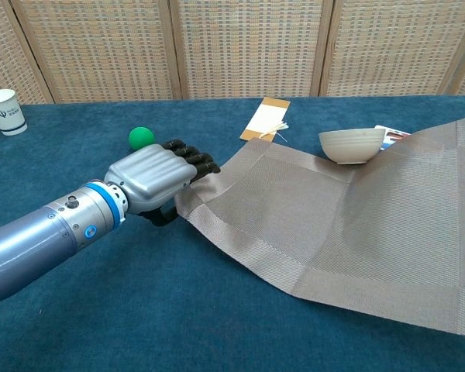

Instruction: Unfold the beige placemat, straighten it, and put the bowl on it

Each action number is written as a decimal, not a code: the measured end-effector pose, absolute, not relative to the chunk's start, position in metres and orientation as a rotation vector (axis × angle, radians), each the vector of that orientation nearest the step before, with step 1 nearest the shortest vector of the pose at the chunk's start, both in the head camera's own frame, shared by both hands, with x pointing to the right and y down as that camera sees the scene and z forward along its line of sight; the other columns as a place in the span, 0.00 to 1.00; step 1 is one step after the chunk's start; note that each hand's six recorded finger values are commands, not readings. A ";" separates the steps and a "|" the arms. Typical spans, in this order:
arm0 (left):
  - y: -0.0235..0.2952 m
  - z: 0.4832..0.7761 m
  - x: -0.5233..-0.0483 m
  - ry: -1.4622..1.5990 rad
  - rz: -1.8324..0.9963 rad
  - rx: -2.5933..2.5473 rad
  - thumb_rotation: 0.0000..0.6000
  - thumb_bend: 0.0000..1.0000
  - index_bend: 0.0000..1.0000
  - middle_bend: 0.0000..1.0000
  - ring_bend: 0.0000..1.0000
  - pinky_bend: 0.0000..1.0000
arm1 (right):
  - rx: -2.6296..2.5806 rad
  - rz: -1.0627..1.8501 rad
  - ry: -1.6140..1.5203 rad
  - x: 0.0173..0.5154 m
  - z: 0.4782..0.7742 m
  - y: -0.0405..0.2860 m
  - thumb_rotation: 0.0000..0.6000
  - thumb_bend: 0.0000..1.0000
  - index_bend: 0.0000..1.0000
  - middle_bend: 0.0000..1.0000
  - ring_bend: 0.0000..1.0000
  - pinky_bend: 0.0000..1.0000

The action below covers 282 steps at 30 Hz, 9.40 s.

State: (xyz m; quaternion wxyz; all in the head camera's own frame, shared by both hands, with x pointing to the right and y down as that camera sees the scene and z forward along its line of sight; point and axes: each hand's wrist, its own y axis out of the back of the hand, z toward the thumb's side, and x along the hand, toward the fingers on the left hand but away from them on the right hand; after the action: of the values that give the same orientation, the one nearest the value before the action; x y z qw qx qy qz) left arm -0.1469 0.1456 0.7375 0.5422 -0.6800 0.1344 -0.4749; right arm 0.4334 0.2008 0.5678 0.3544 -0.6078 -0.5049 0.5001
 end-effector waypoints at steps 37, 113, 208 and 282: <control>0.144 0.733 -0.144 0.451 -1.071 -1.594 1.00 0.56 0.66 0.00 0.00 0.00 | -1.616 1.285 -1.324 0.431 0.567 0.203 1.00 0.13 0.12 0.00 0.00 0.00; 0.277 0.683 -0.268 0.293 -0.954 -1.802 1.00 0.52 0.55 0.00 0.00 0.00 | -1.619 1.256 -1.236 0.407 0.560 0.221 1.00 0.13 0.12 0.00 0.00 0.00; 0.188 0.607 -0.417 0.910 -1.216 -1.652 1.00 0.23 0.00 0.00 0.00 0.00 | -1.779 1.403 -0.837 0.215 0.730 0.083 1.00 0.52 0.36 0.08 0.00 0.00; 0.201 0.609 -0.402 0.858 -1.153 -1.693 1.00 0.23 0.00 0.00 0.00 0.00 | -1.814 1.190 -0.833 0.193 0.701 0.154 1.00 0.42 0.72 0.31 0.11 0.13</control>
State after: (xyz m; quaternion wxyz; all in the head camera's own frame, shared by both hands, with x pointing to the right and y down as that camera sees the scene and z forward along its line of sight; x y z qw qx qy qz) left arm -0.4019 0.2015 0.6086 0.4443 -0.6829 0.3462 -0.4651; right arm 0.1930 0.1541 0.7014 0.3978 -0.7161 -0.3291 0.4698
